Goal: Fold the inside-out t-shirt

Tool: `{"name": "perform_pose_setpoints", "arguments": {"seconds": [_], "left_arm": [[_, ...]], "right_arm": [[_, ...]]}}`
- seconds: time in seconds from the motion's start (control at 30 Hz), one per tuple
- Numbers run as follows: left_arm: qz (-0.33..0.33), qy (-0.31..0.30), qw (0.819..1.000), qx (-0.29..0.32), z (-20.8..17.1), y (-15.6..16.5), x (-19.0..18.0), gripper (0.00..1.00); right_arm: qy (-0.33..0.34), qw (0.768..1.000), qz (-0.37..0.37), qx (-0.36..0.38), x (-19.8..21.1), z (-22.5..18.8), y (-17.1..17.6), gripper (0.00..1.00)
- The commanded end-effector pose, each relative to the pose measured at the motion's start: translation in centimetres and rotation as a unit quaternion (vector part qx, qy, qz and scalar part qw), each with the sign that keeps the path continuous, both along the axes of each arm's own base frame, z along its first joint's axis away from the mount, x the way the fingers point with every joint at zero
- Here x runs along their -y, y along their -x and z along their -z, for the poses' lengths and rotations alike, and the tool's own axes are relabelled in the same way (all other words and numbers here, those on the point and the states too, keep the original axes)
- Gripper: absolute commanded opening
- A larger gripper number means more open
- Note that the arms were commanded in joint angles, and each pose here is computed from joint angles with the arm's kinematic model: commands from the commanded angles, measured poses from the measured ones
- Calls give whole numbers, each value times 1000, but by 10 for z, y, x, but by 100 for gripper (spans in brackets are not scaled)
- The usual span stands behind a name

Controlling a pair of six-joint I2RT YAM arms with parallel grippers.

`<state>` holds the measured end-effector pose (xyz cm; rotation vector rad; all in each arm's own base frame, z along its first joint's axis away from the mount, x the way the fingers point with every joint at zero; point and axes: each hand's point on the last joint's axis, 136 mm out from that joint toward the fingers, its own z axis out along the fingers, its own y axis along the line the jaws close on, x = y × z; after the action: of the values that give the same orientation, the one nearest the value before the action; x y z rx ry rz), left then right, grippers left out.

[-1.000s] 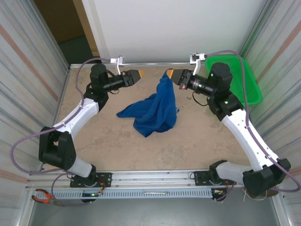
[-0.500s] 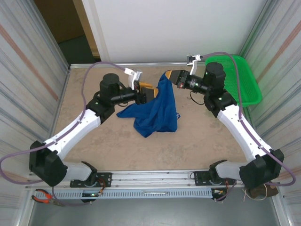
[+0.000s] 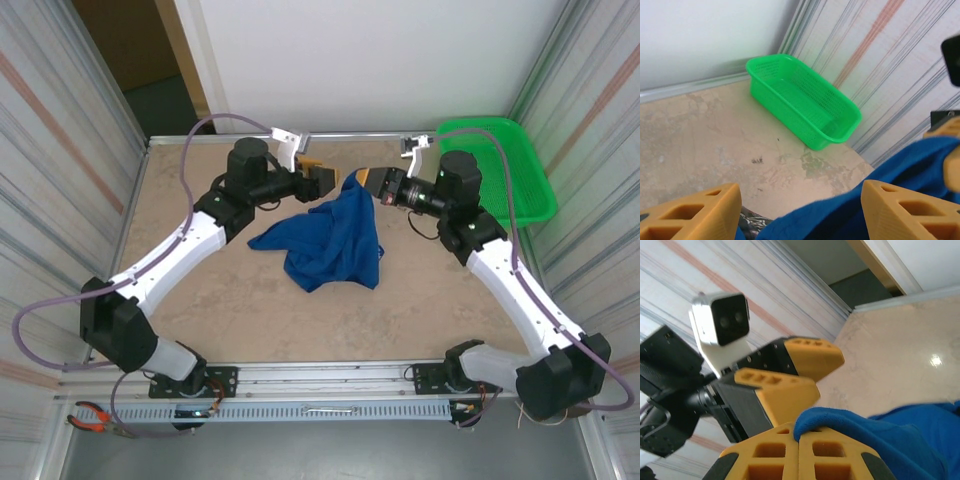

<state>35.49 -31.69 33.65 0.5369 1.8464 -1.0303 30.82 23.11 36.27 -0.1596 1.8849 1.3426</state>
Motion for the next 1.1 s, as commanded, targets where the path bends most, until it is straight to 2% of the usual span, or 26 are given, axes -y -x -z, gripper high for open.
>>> {"name": "perform_pose_setpoints", "arguments": {"seconds": [0.0, 0.17, 0.27, 0.33, 0.4, 0.57, 0.8, 1.07], "left_arm": [[40, -5, 997, -69, 43, 12, 22, 65], [64, -60, 990, -110, 118, 53, 42, 63], [48, -90, 984, -148, 162, 65, 38, 62], [38, -102, 981, -163, 177, 67, 33, 61], [26, -112, 981, -154, 177, 65, 28, 61], [-10, -98, 989, -108, 145, 43, 17, 62], [35, -76, 995, -46, 113, 40, 35, 62], [36, -80, 996, -30, 128, 48, 46, 62]], "right_arm": [[7, 1000, 9, -6, 6, 15, 6, 0], [49, 997, 48, -29, 25, 52, 13, 0], [53, 996, 57, -48, 32, 72, 19, 0], [51, 996, 59, -47, 37, 76, 29, 0], [54, 995, 58, -54, 39, 84, 34, 0], [57, 995, 61, -60, 44, 91, 45, 0], [59, 994, 65, -58, 47, 90, 48, 0], [54, 995, 68, -54, 47, 85, 46, 0]]}}
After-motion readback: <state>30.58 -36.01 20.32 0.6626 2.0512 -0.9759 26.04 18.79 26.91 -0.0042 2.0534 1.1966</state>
